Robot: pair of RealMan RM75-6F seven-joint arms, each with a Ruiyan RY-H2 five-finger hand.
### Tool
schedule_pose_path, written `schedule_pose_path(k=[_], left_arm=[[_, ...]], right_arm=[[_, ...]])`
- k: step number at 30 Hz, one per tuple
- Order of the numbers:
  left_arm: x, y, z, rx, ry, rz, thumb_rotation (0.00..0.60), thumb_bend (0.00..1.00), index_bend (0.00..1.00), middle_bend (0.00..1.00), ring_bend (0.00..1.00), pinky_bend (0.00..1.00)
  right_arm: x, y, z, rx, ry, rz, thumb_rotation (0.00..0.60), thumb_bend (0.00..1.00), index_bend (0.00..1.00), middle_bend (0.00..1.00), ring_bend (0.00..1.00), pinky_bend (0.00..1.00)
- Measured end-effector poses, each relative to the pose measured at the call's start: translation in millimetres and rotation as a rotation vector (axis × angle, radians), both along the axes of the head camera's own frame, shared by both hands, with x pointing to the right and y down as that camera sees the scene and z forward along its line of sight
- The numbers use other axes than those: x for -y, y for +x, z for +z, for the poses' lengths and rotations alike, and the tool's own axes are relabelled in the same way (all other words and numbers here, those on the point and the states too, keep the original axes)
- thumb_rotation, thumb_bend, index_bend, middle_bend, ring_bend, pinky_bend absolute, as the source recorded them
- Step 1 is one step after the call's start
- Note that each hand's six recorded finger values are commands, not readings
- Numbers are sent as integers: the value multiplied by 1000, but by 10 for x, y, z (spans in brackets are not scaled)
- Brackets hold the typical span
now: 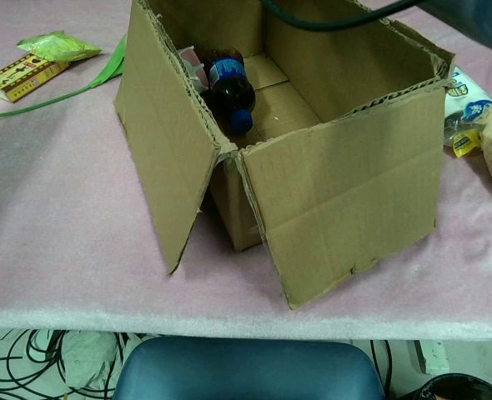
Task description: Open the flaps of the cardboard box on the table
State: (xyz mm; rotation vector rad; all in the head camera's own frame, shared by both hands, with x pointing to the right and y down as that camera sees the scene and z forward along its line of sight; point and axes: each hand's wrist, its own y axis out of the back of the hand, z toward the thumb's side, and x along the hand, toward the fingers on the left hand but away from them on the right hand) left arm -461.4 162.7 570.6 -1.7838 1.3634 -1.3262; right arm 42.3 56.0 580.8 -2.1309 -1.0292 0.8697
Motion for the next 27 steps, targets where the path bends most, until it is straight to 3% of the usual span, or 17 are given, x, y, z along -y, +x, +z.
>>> schedule_pose_path(k=[11, 19, 24, 27], left_arm=[[-4, -10, 28, -10, -20, -13, 600, 192, 38, 124, 81, 122], [-15, -17, 64, -9, -44, -21, 600, 192, 37, 124, 80, 122], [-31, -20, 85, -7, -55, -19, 600, 193, 34, 124, 80, 122], [-27, -19, 80, -8, -54, -20, 600, 192, 34, 124, 80, 122]], right_arm=[[548, -69, 2, -58, 84, 35, 600, 345, 173, 186, 206, 302], [1010, -201, 78, -133, 140, 42, 600, 345, 90, 103, 135, 260], [1237, -277, 211, -186, 110, 35, 600, 324, 39, 39, 94, 240], [1274, -358, 288, -205, 70, 16, 600, 324, 37, 26, 87, 238]])
